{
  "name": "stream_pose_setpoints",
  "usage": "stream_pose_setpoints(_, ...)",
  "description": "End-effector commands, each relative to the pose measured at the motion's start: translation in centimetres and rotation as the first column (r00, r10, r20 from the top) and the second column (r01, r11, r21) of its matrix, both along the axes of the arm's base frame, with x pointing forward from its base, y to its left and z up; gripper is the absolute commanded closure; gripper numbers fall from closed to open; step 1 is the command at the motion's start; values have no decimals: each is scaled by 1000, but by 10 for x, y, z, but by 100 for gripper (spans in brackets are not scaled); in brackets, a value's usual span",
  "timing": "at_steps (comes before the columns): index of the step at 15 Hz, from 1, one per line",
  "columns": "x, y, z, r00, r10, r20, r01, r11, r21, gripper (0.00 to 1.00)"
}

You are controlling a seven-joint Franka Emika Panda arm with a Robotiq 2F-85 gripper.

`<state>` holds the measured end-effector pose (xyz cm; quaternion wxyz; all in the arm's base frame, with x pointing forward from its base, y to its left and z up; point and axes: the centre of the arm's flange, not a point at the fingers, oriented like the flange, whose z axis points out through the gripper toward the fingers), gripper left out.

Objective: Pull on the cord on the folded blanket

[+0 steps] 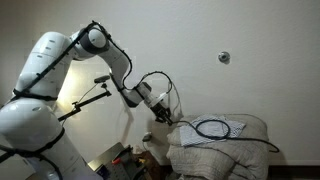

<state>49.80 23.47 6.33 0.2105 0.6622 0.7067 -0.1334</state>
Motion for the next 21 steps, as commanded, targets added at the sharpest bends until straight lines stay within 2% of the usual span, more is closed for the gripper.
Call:
stream_pose_setpoints(1,-16,-14,50,995,-49,81,49,999,-9,89)
stream_pose_setpoints(6,-26,-47,61,969,-185,166,186,983,13,89)
stream_pose_setpoints(9,-30,-68,51,956,-248,156,247,969,25,89)
stream_pose_setpoints(12,-30,-66,43,957,-255,136,258,966,-4,89)
stream_pose_setpoints(16,-29,-34,39,975,-204,84,205,979,-4,89)
stream_pose_setpoints(21,-35,46,40,999,-43,8,43,999,24,89)
